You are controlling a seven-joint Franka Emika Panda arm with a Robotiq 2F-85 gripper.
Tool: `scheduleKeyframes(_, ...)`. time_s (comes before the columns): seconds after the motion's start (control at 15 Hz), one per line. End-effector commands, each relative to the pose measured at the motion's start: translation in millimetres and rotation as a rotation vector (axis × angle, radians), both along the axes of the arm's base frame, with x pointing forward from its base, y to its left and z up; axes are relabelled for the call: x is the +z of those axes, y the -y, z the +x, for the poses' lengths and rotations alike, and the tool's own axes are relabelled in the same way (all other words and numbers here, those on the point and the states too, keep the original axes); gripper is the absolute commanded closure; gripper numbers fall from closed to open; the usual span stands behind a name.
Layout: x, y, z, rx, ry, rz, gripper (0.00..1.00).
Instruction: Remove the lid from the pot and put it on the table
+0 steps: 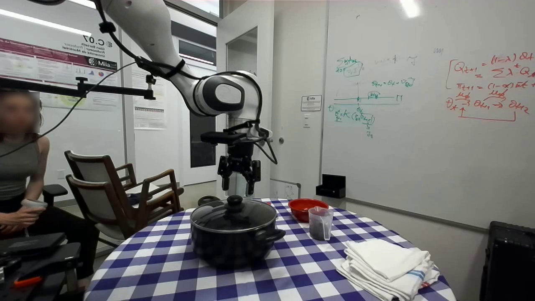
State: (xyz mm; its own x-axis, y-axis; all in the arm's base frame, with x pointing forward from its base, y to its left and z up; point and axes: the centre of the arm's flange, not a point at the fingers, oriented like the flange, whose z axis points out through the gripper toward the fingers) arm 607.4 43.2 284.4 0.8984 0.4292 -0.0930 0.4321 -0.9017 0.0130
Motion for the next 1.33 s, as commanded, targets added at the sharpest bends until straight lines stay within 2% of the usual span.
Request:
scheduleKeyframes(0.0,-11.5,5.6,3.6,-0.029,-0.033,-0.017,0.0)
scheduleKeyframes(0.47,-31.7,7.1,-1.0,-0.056,-0.081,0.003,0.0)
scheduleKeyframes(0.53,-33.1,6.9,-1.4,-0.059,-0.082,0.004,0.25)
scheduleKeyframes(0.6,-33.3,6.8,-1.1,-0.06,-0.082,0.006,0.26)
scheduleKeyframes(0.87,-26.7,7.3,1.0,-0.069,-0.076,0.007,0.57)
scheduleKeyframes(1.0,-20.8,8.0,0.7,-0.077,-0.075,0.008,0.69)
scheduleKeyframes(1.13,-21.2,8.2,-1.4,-0.082,-0.08,0.008,0.75)
scheduleKeyframes(1.27,-18.7,9.2,-3.2,-0.085,-0.077,0.009,0.75)
